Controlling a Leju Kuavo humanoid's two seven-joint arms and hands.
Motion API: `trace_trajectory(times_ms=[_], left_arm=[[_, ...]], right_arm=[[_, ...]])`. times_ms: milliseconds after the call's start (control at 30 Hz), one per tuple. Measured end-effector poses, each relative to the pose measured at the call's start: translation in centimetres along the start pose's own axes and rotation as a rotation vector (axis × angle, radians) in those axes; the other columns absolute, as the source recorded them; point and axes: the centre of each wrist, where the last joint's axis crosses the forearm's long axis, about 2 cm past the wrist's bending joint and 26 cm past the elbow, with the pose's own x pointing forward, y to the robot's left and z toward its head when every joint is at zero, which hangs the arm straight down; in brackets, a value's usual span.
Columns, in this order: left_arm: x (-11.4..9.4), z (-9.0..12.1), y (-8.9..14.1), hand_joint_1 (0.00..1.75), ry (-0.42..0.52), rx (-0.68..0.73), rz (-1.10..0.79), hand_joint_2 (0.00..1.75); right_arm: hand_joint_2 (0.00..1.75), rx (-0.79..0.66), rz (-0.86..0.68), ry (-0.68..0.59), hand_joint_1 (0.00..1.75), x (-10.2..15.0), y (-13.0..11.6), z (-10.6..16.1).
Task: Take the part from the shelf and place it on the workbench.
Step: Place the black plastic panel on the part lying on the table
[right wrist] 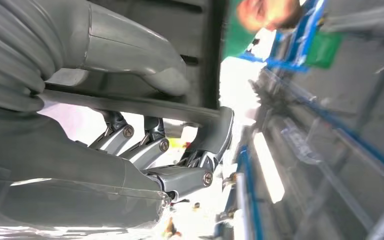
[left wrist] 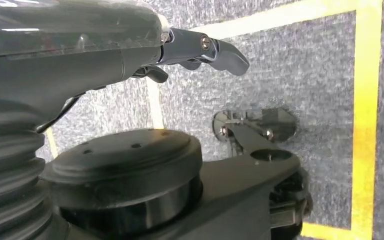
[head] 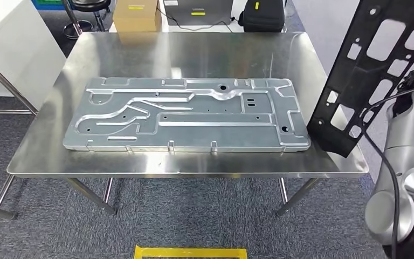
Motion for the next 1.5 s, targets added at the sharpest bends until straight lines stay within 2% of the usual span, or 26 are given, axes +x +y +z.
trace_trajectory(times_ms=[367,867,1500], left_arm=[[-0.3,0.1,0.0,0.0,0.007,0.004,0.015,1.75],[-0.6,0.1,0.0,0.0,0.004,0.003,0.026,1.75],[-0.5,0.1,0.0,0.0,0.019,0.025,0.032,1.75]], right_arm=[[1.75,0.014,0.023,0.133,1.75,-3.1,-0.5,2.2],[1.75,0.03,0.038,0.201,1.75,-4.2,-0.5,3.2],[1.75,0.054,0.077,0.242,1.75,-4.3,-0.4,3.0]])
